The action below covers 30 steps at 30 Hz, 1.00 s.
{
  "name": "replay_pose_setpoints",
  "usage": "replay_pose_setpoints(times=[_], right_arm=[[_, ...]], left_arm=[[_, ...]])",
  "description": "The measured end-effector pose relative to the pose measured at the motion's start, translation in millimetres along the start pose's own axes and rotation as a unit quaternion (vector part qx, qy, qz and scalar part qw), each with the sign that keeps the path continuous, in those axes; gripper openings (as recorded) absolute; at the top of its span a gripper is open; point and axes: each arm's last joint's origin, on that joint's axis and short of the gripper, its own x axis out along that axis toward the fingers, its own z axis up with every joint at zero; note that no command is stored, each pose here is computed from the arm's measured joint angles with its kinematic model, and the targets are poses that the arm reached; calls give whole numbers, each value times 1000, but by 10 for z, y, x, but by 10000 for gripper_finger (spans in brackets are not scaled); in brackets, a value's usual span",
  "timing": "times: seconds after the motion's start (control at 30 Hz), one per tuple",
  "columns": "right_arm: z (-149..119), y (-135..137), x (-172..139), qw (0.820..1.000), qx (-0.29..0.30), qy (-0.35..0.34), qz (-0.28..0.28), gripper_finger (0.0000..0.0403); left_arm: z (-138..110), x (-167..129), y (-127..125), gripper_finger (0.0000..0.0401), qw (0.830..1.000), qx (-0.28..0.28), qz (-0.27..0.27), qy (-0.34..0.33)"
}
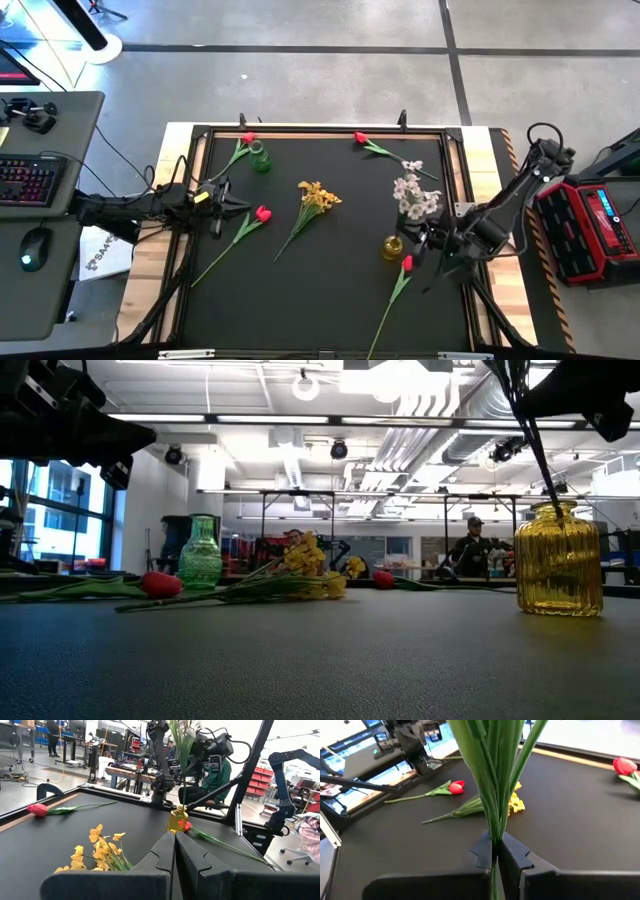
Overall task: Sort flowers into vase by color
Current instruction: Put the white flowers into the yellow vase
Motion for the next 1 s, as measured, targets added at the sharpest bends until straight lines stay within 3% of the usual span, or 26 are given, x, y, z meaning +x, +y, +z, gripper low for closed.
replay_pose_setpoints(times=[0.6, 1.0], right_arm=[[-51, -22, 222, 998, -5, 43, -38, 10], [-84, -8, 202, 990, 34, 134, 0, 144]], left_arm=[[-1, 0, 0, 3, 1000, -1, 0, 0], [-1, 0, 0, 3, 1000, -1, 0, 0]])
